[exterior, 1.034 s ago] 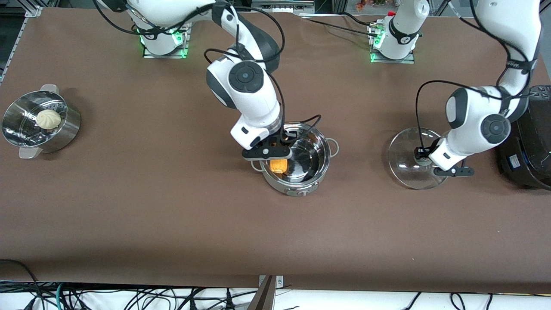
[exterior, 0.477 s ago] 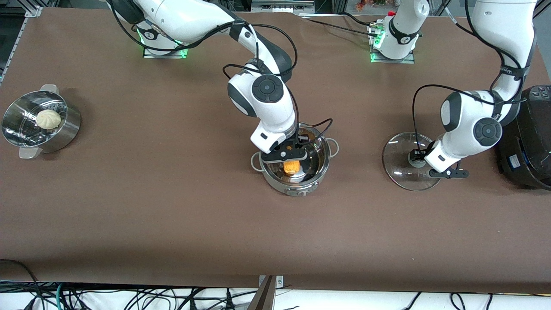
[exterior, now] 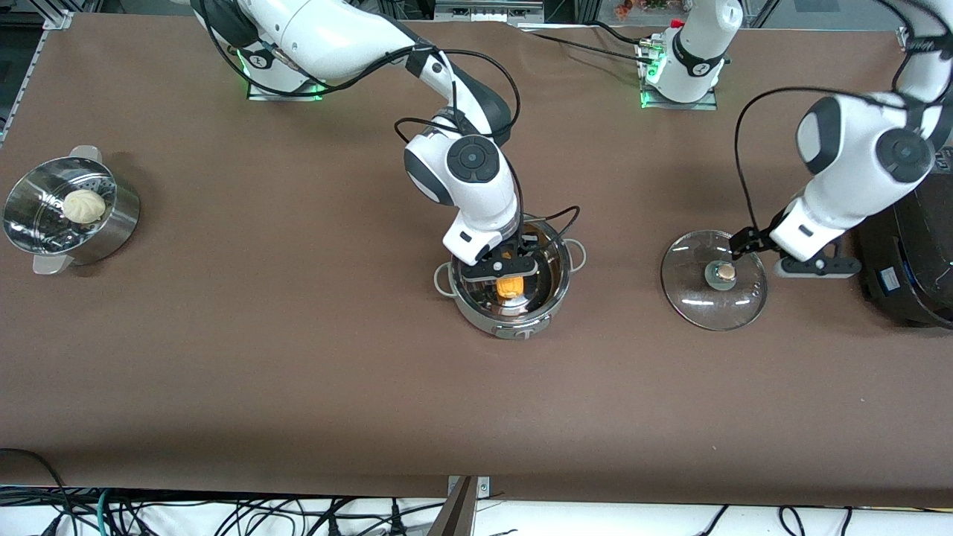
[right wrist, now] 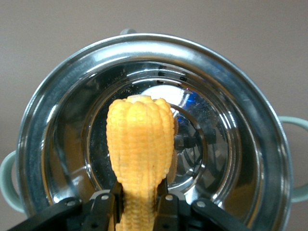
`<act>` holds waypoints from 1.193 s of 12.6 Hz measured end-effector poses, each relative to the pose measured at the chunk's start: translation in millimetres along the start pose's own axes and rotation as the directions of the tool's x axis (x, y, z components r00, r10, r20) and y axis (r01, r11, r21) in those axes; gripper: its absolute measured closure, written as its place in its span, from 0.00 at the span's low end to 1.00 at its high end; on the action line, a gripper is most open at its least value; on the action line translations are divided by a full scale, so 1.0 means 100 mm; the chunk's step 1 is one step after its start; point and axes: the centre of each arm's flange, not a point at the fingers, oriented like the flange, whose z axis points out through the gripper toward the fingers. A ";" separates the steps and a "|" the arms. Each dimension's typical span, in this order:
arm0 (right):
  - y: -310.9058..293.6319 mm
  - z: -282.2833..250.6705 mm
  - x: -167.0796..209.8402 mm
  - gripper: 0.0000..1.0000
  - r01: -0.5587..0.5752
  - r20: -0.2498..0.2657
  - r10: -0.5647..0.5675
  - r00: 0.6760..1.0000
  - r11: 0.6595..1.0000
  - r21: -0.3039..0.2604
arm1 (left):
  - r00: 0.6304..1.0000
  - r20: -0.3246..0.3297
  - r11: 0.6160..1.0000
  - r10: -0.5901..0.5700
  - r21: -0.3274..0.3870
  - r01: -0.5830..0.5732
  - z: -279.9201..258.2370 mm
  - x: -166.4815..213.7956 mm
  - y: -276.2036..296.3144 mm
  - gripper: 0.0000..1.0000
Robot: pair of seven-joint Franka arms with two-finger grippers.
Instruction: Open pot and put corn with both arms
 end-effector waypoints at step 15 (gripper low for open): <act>1.67 -1.87 1.01 0.00 0.092 0.015 -0.091 0.996 0.988 -0.123 | 0.995 0.091 1.000 -0.030 0.010 0.029 -2.61 -0.37 -0.19 0.00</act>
